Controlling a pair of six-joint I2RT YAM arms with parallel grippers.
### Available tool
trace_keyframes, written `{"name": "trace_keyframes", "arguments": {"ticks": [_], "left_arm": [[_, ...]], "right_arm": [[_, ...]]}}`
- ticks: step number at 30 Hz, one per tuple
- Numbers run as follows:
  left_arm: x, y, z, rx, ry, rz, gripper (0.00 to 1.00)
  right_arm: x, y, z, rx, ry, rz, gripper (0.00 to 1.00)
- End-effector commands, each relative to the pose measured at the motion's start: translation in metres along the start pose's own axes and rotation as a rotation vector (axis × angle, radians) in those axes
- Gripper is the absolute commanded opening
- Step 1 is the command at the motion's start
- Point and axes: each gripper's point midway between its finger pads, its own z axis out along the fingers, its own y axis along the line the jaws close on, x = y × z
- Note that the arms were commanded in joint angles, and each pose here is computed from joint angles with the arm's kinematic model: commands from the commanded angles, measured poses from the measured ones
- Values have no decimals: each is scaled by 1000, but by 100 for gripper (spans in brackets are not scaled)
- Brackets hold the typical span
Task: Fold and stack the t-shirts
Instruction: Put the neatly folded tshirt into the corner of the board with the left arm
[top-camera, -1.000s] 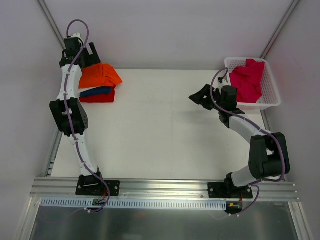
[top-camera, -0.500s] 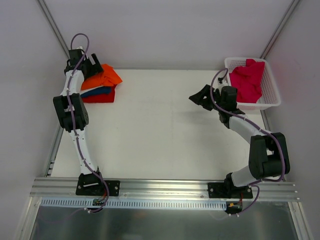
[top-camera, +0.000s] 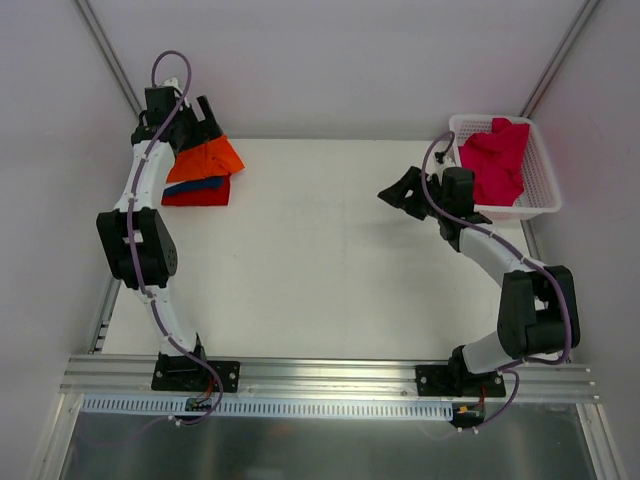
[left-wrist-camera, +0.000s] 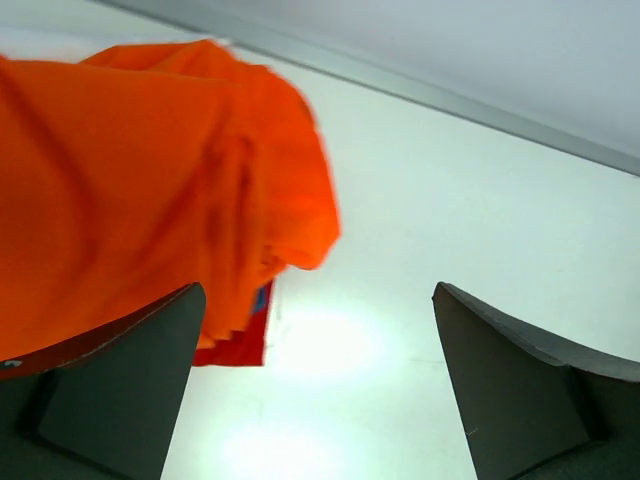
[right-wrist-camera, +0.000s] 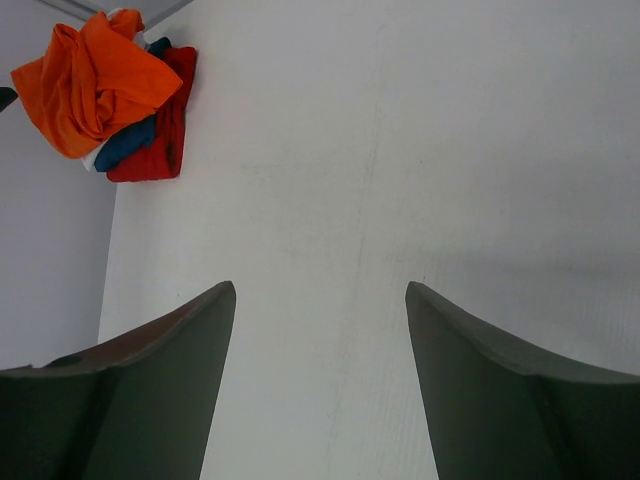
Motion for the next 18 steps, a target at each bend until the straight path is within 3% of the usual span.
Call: {"name": "trace_keyframes", "arguments": {"ticks": [1,10,18], "left_arm": [[-23,-41,-50,52,-90,28,99],[9,-114,-95,204,-94,67,99],[42,-149,-113,286,-77,102,99]], "right_arm": [[-22,25,-11,-30,-32,-57,73],[-23,23,-21,9,-41,-60,74],[-21,17,-27,58,-40,-65,75]]}}
